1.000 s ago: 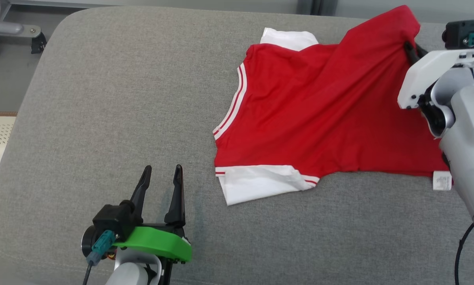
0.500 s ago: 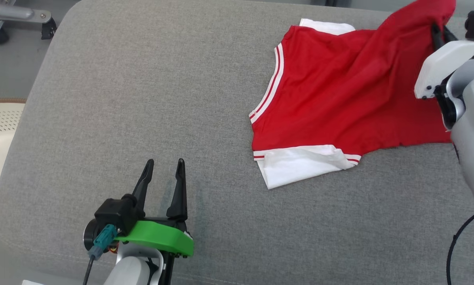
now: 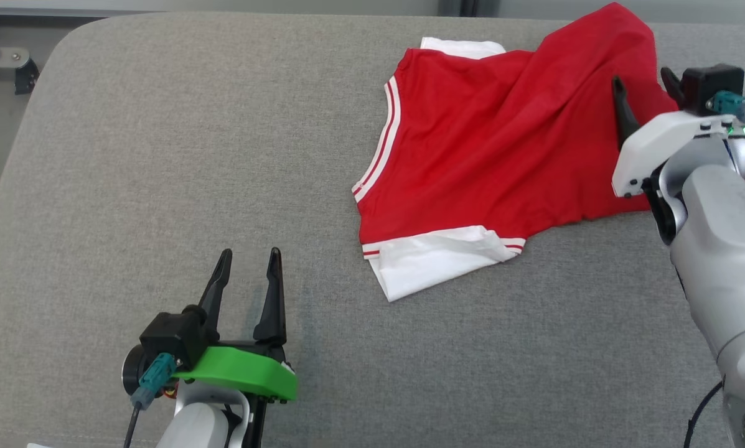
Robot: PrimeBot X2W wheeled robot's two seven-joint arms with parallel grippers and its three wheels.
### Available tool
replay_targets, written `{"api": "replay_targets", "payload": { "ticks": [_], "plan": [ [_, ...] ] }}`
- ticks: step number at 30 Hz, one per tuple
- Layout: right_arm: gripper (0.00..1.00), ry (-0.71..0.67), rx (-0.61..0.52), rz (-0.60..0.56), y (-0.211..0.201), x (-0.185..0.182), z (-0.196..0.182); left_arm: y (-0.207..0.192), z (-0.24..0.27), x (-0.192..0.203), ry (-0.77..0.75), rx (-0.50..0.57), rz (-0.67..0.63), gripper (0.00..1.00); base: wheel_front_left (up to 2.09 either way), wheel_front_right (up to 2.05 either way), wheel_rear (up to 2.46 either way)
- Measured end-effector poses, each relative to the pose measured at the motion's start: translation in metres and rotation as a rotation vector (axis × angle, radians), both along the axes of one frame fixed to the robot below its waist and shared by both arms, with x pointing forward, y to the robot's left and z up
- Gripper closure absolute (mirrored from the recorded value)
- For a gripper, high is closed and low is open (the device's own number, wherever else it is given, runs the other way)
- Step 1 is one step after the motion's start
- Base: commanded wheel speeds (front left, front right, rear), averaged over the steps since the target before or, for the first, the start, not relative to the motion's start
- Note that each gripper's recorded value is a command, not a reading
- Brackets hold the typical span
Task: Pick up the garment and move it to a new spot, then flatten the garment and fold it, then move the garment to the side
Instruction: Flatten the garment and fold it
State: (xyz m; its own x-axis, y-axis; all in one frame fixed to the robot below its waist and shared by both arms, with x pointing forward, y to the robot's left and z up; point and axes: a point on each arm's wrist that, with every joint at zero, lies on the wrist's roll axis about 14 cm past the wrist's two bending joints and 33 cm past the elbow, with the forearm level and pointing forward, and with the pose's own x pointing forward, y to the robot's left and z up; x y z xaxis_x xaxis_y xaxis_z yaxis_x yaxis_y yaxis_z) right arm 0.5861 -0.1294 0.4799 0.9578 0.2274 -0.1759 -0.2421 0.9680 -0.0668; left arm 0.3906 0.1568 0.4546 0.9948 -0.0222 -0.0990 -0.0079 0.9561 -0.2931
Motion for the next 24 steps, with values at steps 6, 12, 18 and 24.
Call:
{"api": "replay_targets", "payload": {
  "ticks": [6,12,18,24],
  "plan": [
    [0.0,0.041,-0.004,-0.105,-0.057,-0.05,-0.033,-0.012,0.005,0.002,-0.017,-0.002,-0.036,0.0,0.0,0.0,0.0],
    [0.0,0.13,-0.038,-0.18,-0.091,-0.093,-0.069,-0.024,0.006,0.006,-0.021,-0.003,-0.082,0.0,0.0,0.0,0.0],
    [0.0,0.174,-0.029,-0.212,-0.094,-0.099,-0.082,-0.029,0.002,0.009,-0.007,0.0,-0.103,0.0,0.0,0.0,0.0],
    [0.0,0.212,-0.023,-0.213,-0.087,-0.091,-0.088,-0.024,0.0,0.007,0.005,0.015,-0.098,0.0,0.0,0.0,0.0]
  ]
}}
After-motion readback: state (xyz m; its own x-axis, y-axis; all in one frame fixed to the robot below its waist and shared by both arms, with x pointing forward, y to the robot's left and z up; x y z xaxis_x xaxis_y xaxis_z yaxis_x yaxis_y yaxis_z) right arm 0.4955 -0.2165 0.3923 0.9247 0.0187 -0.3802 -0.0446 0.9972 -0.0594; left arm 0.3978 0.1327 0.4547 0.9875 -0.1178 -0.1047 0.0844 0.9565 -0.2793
